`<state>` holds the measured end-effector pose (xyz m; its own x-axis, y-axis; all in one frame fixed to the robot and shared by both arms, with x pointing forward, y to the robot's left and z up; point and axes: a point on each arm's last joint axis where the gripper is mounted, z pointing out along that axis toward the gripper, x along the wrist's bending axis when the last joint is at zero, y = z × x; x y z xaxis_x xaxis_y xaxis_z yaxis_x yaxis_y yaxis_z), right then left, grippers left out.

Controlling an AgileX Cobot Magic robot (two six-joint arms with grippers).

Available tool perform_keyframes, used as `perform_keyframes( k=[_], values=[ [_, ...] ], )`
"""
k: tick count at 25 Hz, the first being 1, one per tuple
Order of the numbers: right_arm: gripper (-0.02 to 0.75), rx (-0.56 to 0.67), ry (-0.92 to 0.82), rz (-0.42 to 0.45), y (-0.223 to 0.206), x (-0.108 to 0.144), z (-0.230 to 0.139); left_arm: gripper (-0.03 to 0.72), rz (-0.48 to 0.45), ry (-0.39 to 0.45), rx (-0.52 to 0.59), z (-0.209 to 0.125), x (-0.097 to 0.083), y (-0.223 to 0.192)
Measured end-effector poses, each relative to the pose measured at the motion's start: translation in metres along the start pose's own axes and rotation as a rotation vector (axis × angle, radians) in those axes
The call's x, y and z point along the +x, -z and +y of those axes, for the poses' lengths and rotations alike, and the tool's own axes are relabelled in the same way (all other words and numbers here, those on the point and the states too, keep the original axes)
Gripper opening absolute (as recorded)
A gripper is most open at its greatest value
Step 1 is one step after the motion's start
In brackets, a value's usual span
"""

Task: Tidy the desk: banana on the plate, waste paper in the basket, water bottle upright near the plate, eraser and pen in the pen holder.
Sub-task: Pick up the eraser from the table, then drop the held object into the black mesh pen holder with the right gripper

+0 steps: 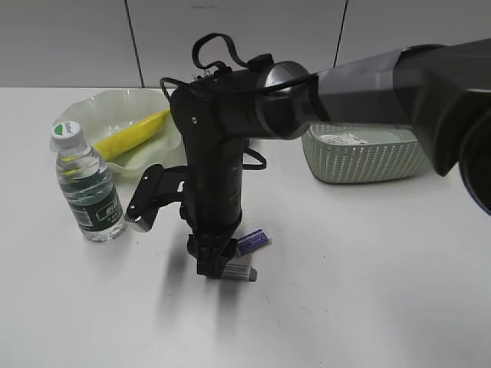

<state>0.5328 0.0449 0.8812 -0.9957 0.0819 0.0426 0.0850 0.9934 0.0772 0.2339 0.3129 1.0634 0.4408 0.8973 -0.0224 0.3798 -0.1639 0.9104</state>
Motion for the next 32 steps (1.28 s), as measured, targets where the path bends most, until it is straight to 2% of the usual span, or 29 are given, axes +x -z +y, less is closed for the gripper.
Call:
perform_keyframes(
  k=[7,9,12,21,24,28,32],
  values=[
    [0.359,-0.003,-0.014,0.029,-0.008,0.003,0.001,0.309,0.0,0.0,0.0,0.0,0.0,0.0],
    [0.314,0.004,-0.019,0.027,-0.009,0.002,0.001,0.309,0.0,0.0,0.0,0.0,0.0,0.0],
    [0.167,0.009,-0.026,0.025,-0.009,0.002,0.001,0.309,0.0,0.0,0.0,0.0,0.0,0.0],
    [0.16,0.025,-0.099,0.066,-0.007,0.007,0.0,0.309,0.001,0.0,0.0,0.0,0.0,0.0],
    [0.16,-0.058,-0.144,0.036,0.013,0.006,0.006,0.309,0.001,0.0,0.0,0.0,0.0,0.0],
    [0.16,-0.272,-0.204,-0.101,0.062,-0.002,0.017,0.309,0.001,0.0,0.0,0.0,0.0,0.0],
    [0.16,-0.502,-0.298,-0.244,0.111,-0.021,0.016,0.309,0.001,-0.001,0.0,0.0,0.0,0.0]
  ],
)
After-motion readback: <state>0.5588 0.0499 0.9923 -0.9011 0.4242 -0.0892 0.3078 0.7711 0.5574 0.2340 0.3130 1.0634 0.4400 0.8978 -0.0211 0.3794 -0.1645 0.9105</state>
